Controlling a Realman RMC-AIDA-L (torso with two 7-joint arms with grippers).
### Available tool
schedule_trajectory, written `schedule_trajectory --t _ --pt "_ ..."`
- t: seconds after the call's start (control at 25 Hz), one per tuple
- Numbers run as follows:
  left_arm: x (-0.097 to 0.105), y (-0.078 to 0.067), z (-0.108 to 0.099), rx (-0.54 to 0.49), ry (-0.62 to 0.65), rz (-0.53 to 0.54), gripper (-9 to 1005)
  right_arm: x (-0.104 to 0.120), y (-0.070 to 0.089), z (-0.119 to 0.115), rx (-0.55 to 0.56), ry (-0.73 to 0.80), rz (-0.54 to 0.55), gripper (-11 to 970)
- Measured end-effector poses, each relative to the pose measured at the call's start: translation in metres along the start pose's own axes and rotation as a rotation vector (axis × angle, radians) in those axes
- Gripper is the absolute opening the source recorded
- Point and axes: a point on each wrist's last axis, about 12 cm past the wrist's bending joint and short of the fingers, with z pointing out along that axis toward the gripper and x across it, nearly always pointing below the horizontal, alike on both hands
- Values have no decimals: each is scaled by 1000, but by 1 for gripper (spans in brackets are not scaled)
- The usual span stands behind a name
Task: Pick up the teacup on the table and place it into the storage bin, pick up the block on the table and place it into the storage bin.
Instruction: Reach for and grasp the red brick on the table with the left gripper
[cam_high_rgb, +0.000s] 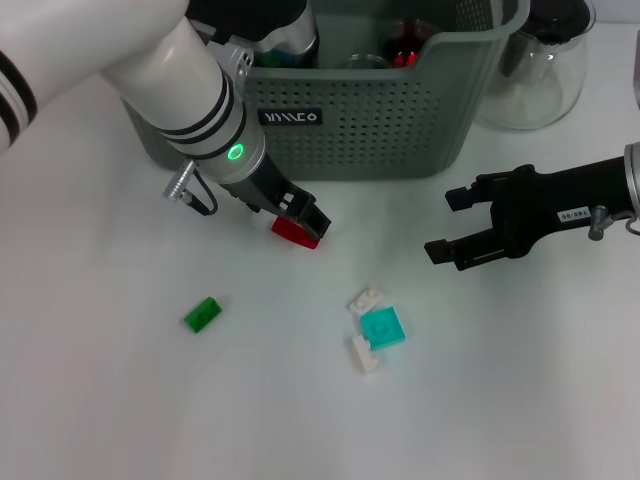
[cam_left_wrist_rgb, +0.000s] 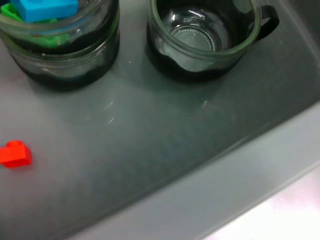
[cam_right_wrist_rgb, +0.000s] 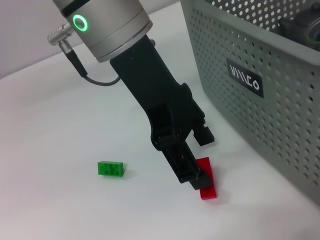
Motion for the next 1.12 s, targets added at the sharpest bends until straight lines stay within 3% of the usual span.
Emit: schedule_trajectory --t 1.12 --pt "2 -11 7 25 3 29 836 3 1 3 -5 3 4 940"
